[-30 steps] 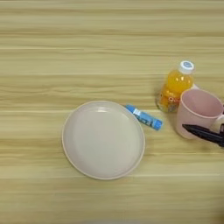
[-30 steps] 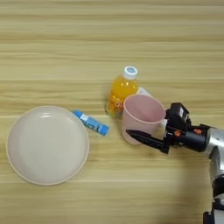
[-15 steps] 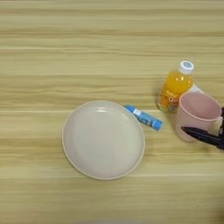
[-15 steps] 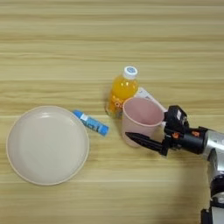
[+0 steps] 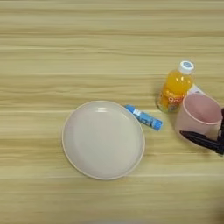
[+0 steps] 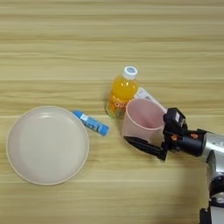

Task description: Move the objects on the table

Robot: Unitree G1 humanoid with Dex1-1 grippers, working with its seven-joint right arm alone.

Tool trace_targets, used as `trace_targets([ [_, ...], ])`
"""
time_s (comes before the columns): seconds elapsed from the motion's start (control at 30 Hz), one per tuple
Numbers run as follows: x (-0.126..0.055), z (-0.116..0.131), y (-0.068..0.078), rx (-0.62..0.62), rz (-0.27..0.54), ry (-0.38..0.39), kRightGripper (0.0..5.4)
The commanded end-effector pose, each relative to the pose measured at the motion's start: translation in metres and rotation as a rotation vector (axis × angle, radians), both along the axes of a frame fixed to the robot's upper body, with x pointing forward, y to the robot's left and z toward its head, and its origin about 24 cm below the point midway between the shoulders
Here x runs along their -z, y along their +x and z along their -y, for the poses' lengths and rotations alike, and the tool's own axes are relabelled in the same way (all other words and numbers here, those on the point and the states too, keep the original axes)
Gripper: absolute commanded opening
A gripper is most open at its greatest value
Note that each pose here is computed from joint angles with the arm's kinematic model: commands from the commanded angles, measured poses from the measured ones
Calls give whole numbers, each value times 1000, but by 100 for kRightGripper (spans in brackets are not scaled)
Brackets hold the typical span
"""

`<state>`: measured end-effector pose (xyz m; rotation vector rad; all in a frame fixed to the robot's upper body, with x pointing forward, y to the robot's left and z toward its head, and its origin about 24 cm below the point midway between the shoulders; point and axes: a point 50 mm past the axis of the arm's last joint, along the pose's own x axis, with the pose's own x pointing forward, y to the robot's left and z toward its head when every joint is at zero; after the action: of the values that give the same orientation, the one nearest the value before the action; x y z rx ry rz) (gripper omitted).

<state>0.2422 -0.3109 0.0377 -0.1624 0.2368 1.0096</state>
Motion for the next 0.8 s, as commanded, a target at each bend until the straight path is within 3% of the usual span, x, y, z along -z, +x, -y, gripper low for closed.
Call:
trace_targets([
  [0.03,-30,5,18,18,113,-48,539],
  [0.8,-52,5,21,-13,205,-23,539],
])
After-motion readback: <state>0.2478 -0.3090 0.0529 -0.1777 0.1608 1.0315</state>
